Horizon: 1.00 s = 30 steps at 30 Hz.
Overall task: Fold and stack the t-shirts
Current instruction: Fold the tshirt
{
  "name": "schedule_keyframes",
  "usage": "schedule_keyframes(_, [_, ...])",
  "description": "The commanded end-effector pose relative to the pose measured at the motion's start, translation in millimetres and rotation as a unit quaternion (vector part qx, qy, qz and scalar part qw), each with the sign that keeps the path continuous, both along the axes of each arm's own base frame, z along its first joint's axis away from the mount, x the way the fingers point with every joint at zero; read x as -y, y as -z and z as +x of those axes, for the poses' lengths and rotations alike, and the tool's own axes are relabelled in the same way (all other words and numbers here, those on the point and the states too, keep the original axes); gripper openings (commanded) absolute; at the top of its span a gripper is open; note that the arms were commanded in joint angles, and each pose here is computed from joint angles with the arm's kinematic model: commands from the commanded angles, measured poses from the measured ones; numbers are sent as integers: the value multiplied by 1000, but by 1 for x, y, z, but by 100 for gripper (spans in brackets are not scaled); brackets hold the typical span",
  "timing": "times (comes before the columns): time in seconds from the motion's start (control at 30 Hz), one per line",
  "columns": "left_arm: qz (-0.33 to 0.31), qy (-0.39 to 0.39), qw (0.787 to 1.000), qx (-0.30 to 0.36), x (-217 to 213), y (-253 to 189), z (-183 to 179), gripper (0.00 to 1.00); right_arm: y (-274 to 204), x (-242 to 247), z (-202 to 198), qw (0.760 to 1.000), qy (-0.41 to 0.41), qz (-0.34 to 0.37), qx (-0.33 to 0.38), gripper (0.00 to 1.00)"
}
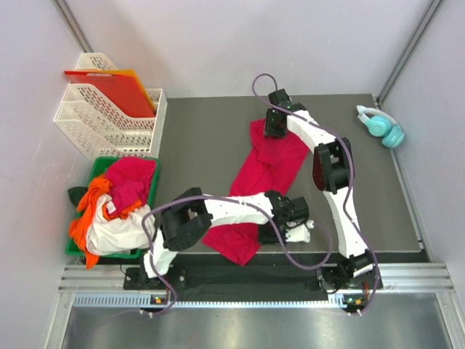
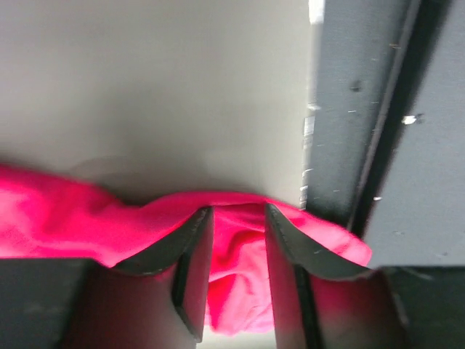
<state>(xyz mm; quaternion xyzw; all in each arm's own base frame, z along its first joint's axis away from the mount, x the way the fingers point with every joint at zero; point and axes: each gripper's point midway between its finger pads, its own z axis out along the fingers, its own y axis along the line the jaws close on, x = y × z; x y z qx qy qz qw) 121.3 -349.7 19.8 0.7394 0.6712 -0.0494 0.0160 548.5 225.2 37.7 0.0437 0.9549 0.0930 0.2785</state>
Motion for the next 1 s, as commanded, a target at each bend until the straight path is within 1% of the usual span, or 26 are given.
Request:
schedule_keyframes(0.0, [-135, -73, 986, 64, 27, -68, 50, 42, -99, 30, 12, 994, 50, 9, 99, 43])
schedule_keyframes(0.03, [-154, -103, 980, 72, 24, -87, 73, 43, -117, 38, 13, 991, 61, 7, 116, 43])
schedule_keyframes(0.07, [-180, -128, 972, 75, 23, -107, 83, 44, -154, 51, 12, 986, 75, 5, 149, 45])
schedule_keyframes(0.1, [-201, -160, 963, 85, 14, -127, 109, 44, -170, 62, 11, 983, 87, 1, 162, 46])
schedule_keyframes(0.17, [-242, -193, 945, 102, 3, -160, 131, 45, -209, 81, 0, 976, 101, -16, 192, 47])
schedule_keyframes(0.2, [-253, -217, 936, 113, -9, -168, 149, 46, -218, 86, -5, 974, 102, -24, 198, 48])
schedule_keyframes(0.27, [-284, -234, 920, 137, -20, -188, 165, 47, -232, 98, -23, 972, 106, -37, 207, 48])
schedule_keyframes(0.3, [-279, -253, 915, 144, -34, -183, 176, 47, -234, 101, -30, 972, 107, -39, 207, 48])
schedule_keyframes(0.33, [-282, -263, 911, 147, -39, -182, 181, 46, -249, 105, -42, 968, 111, -34, 221, 47])
schedule_keyframes(0.37, [-285, -281, 904, 149, -46, -175, 193, 45, -228, 106, -54, 973, 107, -43, 198, 45])
schedule_keyframes(0.4, [-281, -291, 901, 156, -49, -171, 199, 44, -223, 107, -62, 974, 109, -44, 194, 45])
schedule_keyframes(0.43, [-270, -302, 901, 153, -49, -156, 207, 44, -235, 112, -74, 969, 117, -45, 211, 44])
schedule_keyframes(0.47, [-270, -314, 896, 158, -50, -152, 218, 43, -207, 111, -90, 974, 112, -61, 185, 42])
schedule_keyframes(0.5, [-263, -328, 892, 166, -52, -146, 228, 42, -199, 111, -99, 974, 117, -65, 181, 41])
schedule_keyframes(0.53, [-246, -344, 893, 154, -52, -126, 236, 41, -184, 118, -115, 974, 126, -78, 170, 38])
schedule_keyframes(0.6, [-249, -375, 880, 149, -55, -121, 260, 38, -165, 117, -131, 975, 145, -71, 155, 33])
schedule_keyframes(0.63, [-232, -403, 875, 138, -57, -100, 270, 37, -148, 121, -144, 976, 151, -74, 140, 26])
schedule_keyframes(0.67, [-240, -426, 860, 143, -63, -105, 291, 36, -140, 120, -149, 976, 156, -70, 136, 24])
schedule_keyframes(0.7, [-236, -441, 855, 138, -67, -100, 298, 35, -133, 119, -154, 975, 167, -59, 131, 22])
schedule_keyframes(0.73, [-223, -463, 848, 128, -70, -83, 307, 34, -122, 119, -160, 976, 169, -59, 125, 17])
schedule_keyframes(0.77, [-229, -481, 835, 137, -78, -87, 323, 35, -117, 118, -162, 976, 169, -57, 123, 14])
schedule_keyframes(0.8, [-225, -491, 830, 139, -81, -83, 331, 35, -112, 117, -162, 976, 175, -55, 119, 12])
schedule_keyframes(0.83, [-213, -503, 826, 139, -86, -70, 336, 34, -104, 118, -163, 976, 178, -63, 110, 7])
schedule_keyframes(0.87, [-206, -515, 816, 159, -96, -71, 348, 34, -100, 119, -162, 976, 180, -68, 106, 6])
schedule_keyframes(0.93, [-191, -526, 812, 169, -104, -58, 356, 34, -95, 120, -156, 974, 186, -80, 100, 4])
schedule_keyframes(0.97, [-182, -534, 805, 182, -114, -57, 363, 35, -92, 121, -154, 974, 188, -85, 98, 4])
